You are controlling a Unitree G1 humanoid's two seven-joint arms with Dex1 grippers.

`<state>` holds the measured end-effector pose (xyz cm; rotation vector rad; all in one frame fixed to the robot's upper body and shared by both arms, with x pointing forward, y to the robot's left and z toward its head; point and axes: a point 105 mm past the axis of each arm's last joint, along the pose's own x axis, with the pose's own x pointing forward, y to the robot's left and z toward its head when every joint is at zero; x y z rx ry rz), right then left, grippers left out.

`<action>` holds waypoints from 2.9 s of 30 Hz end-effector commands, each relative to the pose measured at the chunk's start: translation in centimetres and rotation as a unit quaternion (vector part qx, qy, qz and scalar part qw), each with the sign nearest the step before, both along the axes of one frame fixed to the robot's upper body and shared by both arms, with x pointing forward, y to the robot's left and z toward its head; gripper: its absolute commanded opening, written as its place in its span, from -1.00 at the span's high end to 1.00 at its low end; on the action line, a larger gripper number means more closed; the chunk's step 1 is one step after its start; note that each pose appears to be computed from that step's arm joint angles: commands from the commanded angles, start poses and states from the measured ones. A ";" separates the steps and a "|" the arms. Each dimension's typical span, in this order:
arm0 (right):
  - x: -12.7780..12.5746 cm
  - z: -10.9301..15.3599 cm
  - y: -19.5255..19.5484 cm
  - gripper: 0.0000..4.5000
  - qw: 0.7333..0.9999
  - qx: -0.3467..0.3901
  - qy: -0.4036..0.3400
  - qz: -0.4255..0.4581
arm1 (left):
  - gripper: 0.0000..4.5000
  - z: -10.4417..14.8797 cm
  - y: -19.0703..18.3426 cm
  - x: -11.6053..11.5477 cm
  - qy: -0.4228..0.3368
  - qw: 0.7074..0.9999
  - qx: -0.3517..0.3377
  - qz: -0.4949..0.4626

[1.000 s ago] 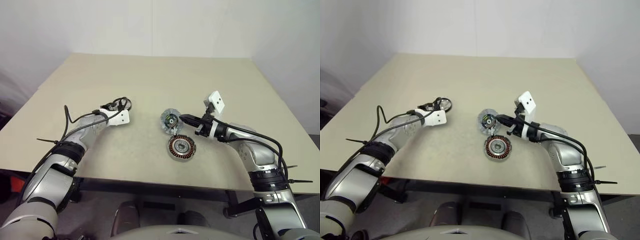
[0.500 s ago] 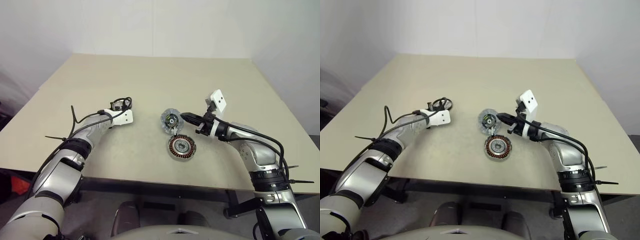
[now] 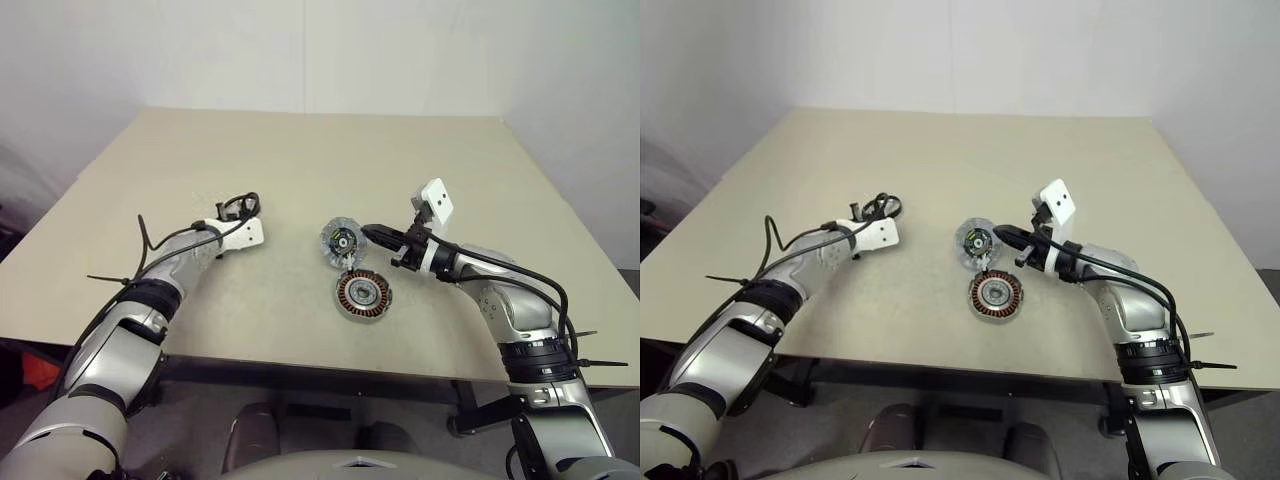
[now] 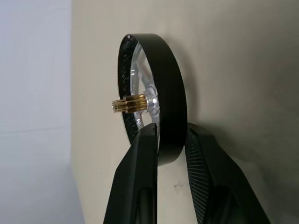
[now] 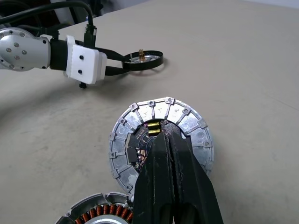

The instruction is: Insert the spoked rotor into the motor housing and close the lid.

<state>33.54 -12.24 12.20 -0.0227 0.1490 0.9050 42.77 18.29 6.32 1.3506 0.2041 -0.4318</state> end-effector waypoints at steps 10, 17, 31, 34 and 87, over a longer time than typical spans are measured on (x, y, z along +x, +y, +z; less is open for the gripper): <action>0.1 1.3 0.2 1.00 1.000 0.005 -0.031 0.006 | 0.99 1.8 0.8 0.7 -0.040 0.999 -0.002 0.017; 0.0 1.3 0.3 1.00 1.000 0.003 -0.030 0.008 | 0.99 3.3 0.7 1.0 -0.067 0.997 -0.040 0.025; -0.1 1.3 0.5 1.00 1.000 -0.001 -0.026 0.012 | 0.99 12.9 -4.8 -0.8 0.116 0.650 -0.751 -0.016; -0.1 1.2 0.5 1.00 1.000 -0.001 -0.025 0.012 | 0.99 14.1 -4.7 -1.8 0.149 0.594 -0.790 -0.039; 3.4 2.3 -1.9 1.00 0.995 0.045 -0.058 -0.063 | 0.99 13.9 -9.0 -10.6 0.485 0.088 -0.816 -0.301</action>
